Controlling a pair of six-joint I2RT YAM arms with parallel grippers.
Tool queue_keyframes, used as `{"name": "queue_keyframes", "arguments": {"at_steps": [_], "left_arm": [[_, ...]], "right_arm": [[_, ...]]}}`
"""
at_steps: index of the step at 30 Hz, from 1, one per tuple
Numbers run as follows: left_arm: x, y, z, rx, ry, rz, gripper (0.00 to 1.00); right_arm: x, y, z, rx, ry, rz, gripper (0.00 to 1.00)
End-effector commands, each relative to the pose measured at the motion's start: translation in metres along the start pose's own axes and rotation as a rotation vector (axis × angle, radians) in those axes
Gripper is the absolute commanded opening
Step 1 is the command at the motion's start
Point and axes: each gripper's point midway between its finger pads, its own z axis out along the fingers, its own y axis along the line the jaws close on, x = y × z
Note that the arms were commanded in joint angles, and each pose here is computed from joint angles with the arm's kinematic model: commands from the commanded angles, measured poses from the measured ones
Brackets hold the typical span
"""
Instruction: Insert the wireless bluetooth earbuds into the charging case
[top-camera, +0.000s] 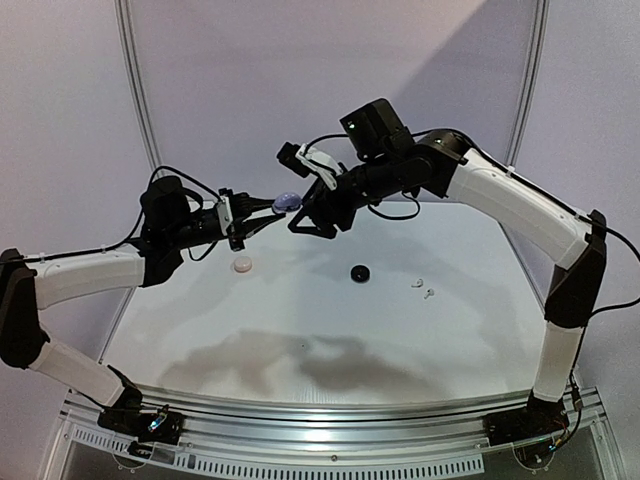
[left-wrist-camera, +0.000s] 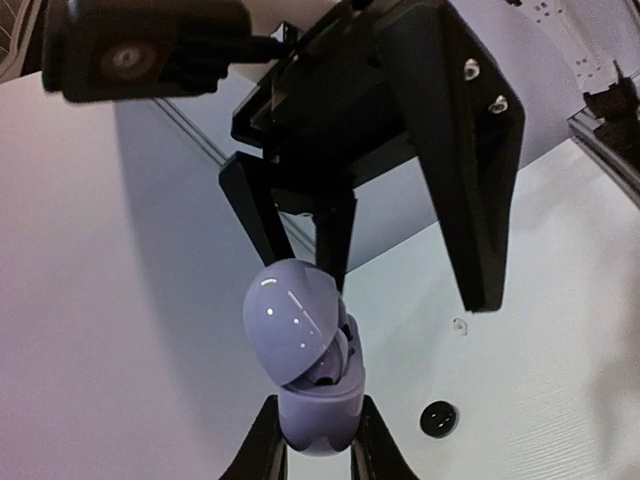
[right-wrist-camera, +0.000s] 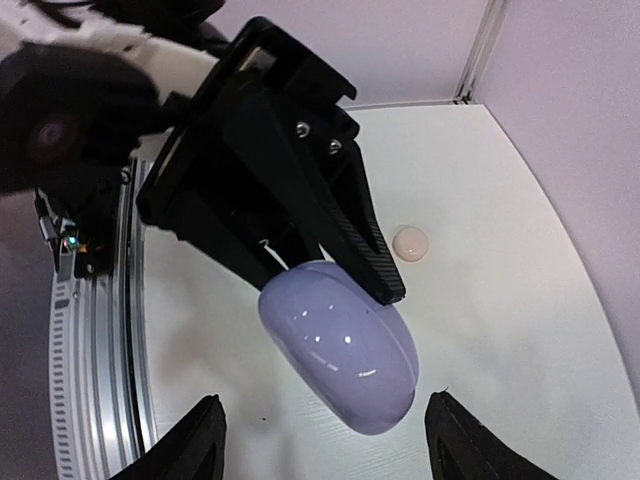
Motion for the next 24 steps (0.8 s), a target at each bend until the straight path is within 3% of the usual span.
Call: {"name": "queue_keyframes", "arguments": {"at_steps": [1, 7, 15, 21, 24], "left_arm": [[-0.022, -0.014, -0.006, 0.158, -0.067, -0.194, 0.00], [-0.040, -0.026, -0.010, 0.295, -0.128, -0.390, 0.00], [-0.046, -0.018, -0.009, 0.289, -0.118, -0.499, 0.00], [-0.044, -0.014, -0.006, 0.269, -0.102, -0.536, 0.00], [-0.040, -0.006, -0.003, 0.228, -0.077, -0.590, 0.00]], "right_arm": [[-0.014, 0.012, -0.043, 0.021, -0.049, -0.115, 0.73], [-0.025, 0.014, -0.054, 0.038, -0.113, -0.207, 0.86], [-0.025, 0.025, -0.032, -0.009, -0.078, -0.333, 0.86], [-0.028, 0.030, -0.011, 0.001, -0.070, -0.385, 0.79], [-0.028, 0.028, -0.008, 0.011, -0.067, -0.390, 0.70]]}}
